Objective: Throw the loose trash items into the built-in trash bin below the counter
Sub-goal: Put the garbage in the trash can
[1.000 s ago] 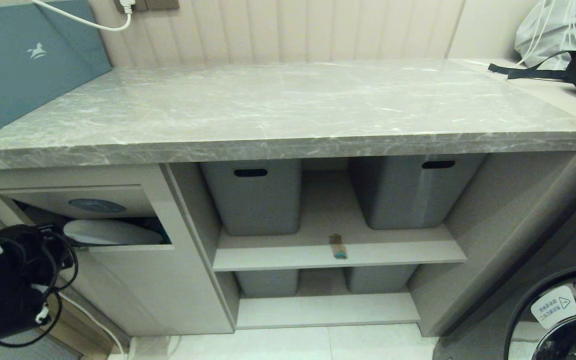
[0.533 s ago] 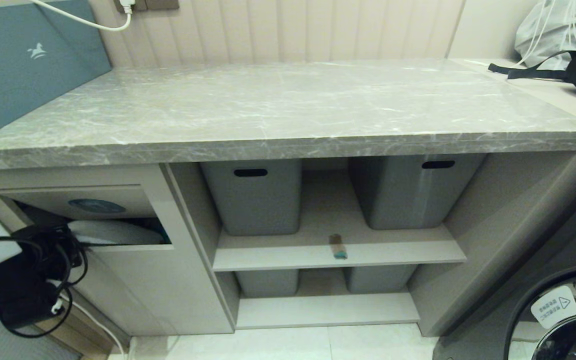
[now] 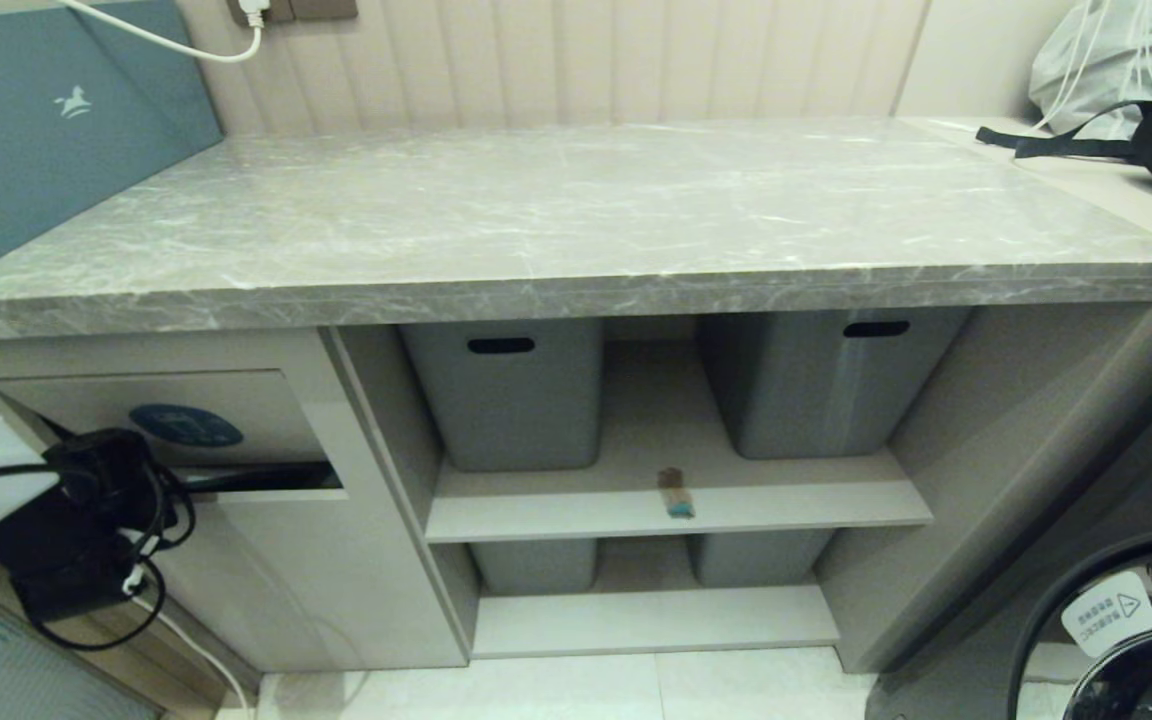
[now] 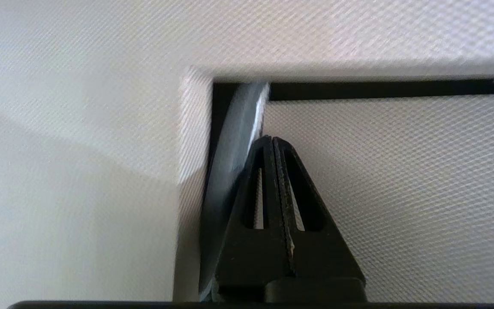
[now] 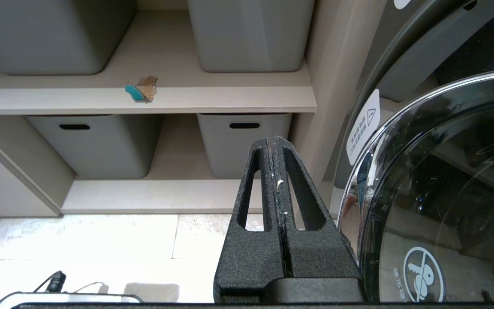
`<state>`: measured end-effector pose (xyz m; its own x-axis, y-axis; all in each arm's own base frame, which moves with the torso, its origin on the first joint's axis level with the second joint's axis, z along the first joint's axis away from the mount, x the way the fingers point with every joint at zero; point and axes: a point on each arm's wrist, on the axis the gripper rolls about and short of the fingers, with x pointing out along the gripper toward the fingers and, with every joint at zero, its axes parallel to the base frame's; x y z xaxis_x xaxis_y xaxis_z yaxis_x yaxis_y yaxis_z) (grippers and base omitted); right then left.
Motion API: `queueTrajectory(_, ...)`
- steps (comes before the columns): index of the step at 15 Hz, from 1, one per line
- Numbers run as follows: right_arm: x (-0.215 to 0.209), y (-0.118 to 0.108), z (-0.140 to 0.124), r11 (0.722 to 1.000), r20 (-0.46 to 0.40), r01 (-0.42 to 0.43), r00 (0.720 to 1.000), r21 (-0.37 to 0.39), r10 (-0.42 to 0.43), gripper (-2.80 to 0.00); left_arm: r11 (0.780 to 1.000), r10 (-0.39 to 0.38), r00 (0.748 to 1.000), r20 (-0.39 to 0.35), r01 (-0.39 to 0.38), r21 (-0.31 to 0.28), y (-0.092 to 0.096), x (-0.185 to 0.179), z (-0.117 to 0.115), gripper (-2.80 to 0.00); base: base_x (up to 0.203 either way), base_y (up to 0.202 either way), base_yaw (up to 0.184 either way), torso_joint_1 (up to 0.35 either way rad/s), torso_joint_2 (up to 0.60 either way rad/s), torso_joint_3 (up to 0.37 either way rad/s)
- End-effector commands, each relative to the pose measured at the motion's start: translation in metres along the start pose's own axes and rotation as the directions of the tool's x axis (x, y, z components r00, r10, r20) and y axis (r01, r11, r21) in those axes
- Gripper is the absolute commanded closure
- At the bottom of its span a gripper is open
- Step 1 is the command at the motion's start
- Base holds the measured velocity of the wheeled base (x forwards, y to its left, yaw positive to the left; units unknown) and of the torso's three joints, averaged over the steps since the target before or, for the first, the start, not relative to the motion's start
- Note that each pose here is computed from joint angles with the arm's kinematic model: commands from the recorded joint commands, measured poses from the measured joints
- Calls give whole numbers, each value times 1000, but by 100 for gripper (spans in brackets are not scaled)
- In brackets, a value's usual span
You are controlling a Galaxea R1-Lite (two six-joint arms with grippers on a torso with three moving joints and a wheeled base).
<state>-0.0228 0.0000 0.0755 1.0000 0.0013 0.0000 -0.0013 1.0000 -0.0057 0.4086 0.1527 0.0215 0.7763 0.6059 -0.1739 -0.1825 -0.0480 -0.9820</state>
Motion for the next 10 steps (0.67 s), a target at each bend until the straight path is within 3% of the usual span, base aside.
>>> queueTrajectory(1,0,0,0,1000,0,0,1000,0,0,0,998,-21,1000,6,21,-62,-17,-7,-4,0,0,0,0,0,0,0)
queueTrajectory(5,0,0,0,1000,0,0,1000,0,0,0,994,-37,999,-18,35,-103,-43,-40,-11,0,0,0,0,0,0,0)
queueTrajectory(8,0,0,0,1000,0,0,1000,0,0,0,995,11,1000,-27,-13,-102,-38,-70,-3,0,0,0,0,0,0,0)
queueTrajectory(10,0,0,0,1000,0,0,1000,0,0,0,992,24,999,30,-20,-123,-33,-65,17,0,0,0,0,0,0,0)
